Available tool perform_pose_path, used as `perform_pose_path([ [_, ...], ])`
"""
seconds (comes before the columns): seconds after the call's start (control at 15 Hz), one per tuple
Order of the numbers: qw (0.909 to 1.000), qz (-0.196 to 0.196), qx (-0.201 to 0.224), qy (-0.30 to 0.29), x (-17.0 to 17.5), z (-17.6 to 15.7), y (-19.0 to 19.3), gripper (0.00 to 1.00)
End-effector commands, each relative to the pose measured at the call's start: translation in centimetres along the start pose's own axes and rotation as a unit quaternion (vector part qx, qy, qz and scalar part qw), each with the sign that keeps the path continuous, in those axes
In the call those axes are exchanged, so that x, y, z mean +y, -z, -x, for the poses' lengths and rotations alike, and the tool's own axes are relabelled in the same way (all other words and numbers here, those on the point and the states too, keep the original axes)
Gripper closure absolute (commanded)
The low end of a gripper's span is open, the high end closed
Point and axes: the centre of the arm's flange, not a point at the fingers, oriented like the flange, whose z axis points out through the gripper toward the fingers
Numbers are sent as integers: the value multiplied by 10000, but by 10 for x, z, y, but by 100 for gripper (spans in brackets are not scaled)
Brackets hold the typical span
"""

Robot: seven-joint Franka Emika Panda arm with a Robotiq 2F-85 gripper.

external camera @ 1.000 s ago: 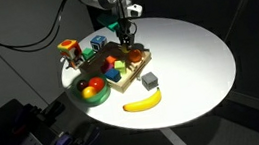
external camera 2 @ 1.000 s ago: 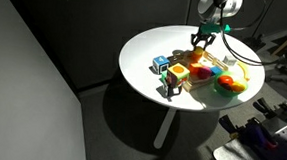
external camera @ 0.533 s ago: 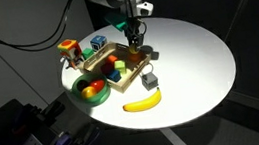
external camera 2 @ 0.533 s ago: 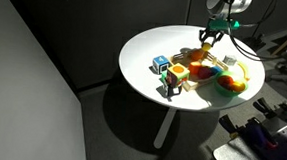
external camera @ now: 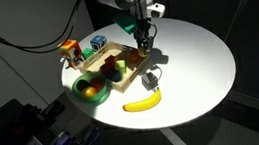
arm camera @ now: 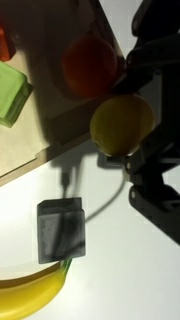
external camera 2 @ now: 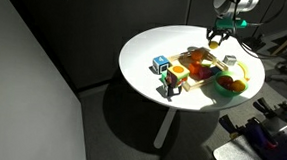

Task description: Remove the lemon from the box and put it on the right side of the table.

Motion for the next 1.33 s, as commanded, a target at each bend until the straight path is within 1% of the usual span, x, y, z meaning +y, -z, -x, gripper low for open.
perform_pose_path([
  [0.0,9999,151,34,-28,8,-18,-2,62],
  [0.47,9989,470,64,2,20,-33,-27,62],
  [0.8,9983,572,83,98,23,-40,-47,62],
  [1.13,9981,593,62,147,20,-41,-57,62],
  [1.2,9981,594,56,153,20,-41,-58,43],
  [1.27,9981,591,54,160,20,-40,-58,12],
])
